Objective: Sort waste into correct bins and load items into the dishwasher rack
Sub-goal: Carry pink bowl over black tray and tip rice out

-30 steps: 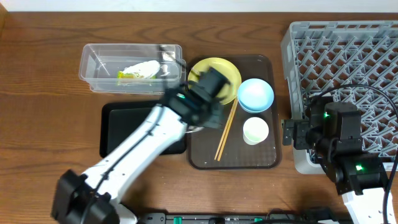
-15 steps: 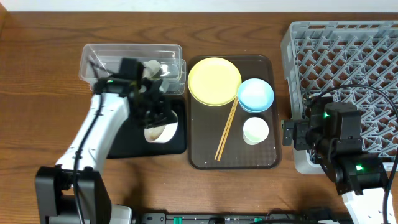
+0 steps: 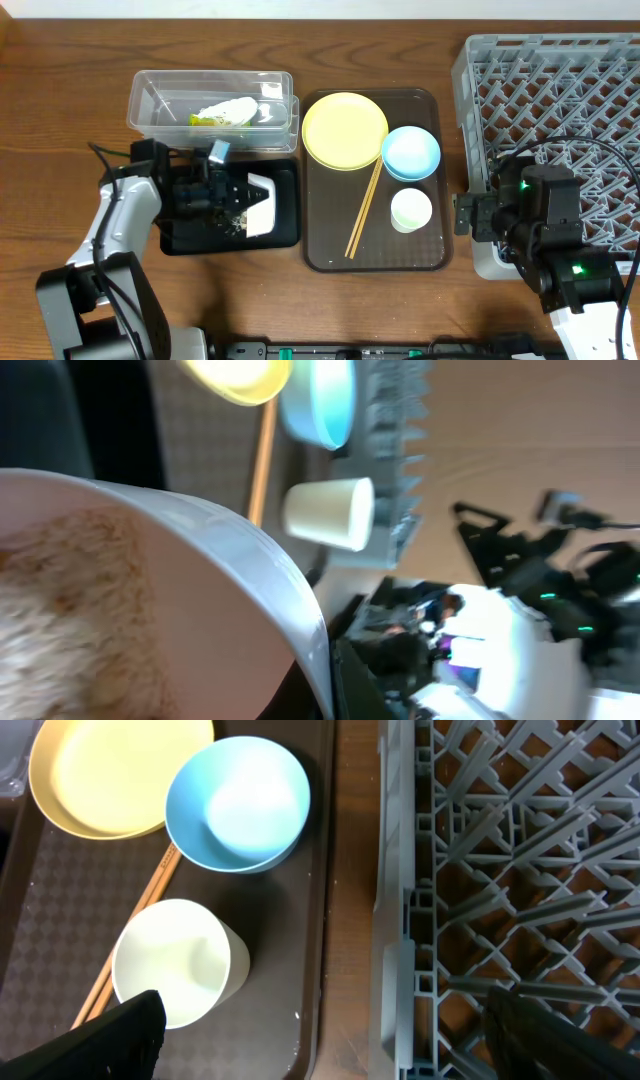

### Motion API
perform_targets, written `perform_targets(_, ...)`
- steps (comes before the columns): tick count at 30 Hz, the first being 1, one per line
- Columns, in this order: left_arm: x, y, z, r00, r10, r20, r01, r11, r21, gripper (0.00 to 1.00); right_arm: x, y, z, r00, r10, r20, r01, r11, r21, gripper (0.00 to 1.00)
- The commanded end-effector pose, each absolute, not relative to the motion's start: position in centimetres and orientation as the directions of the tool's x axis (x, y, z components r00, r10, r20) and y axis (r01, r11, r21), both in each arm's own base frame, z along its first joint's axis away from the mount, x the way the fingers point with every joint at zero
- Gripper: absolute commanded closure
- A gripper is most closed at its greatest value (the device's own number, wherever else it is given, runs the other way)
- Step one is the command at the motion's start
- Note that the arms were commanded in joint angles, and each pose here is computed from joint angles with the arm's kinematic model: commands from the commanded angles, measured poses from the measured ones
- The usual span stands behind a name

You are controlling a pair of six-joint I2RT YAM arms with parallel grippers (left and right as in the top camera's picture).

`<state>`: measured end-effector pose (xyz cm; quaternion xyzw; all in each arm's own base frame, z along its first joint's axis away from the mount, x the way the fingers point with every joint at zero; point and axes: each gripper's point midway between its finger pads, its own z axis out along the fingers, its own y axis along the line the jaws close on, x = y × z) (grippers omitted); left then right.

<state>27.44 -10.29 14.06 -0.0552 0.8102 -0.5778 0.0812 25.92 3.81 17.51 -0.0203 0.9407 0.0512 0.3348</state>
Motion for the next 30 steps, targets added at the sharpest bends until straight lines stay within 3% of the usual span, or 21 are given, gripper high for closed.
perform_targets(1,28.0,-10.2,16.4,-0.971,-0.231,-0.056,0.013,0.184,-0.983,0.94,26.0,3.9,18.2,-0.765,-0.014,-0.644,-0.085,0.993,0.078,0.02)
perform_targets(10,29.0,-8.6,16.7,-0.938,-0.317,0.137,-0.179,0.107,-0.978,0.94,25.9,3.8,18.1,-0.768,-0.015,-0.640,-0.084,0.993,0.078,0.01)
perform_targets(17,29.7,-7.2,17.9,-0.899,-0.360,0.248,-0.262,-0.011,-0.965,0.94,25.9,3.8,18.1,-0.769,-0.015,-0.639,-0.084,0.993,0.078,0.02)
perform_targets(30,30.0,-6.0,18.5,-0.888,-0.388,0.247,-0.248,-0.048,-0.967,0.94,25.9,3.8,18.1,-0.769,-0.015,-0.639,-0.084,0.993,0.078,0.01)
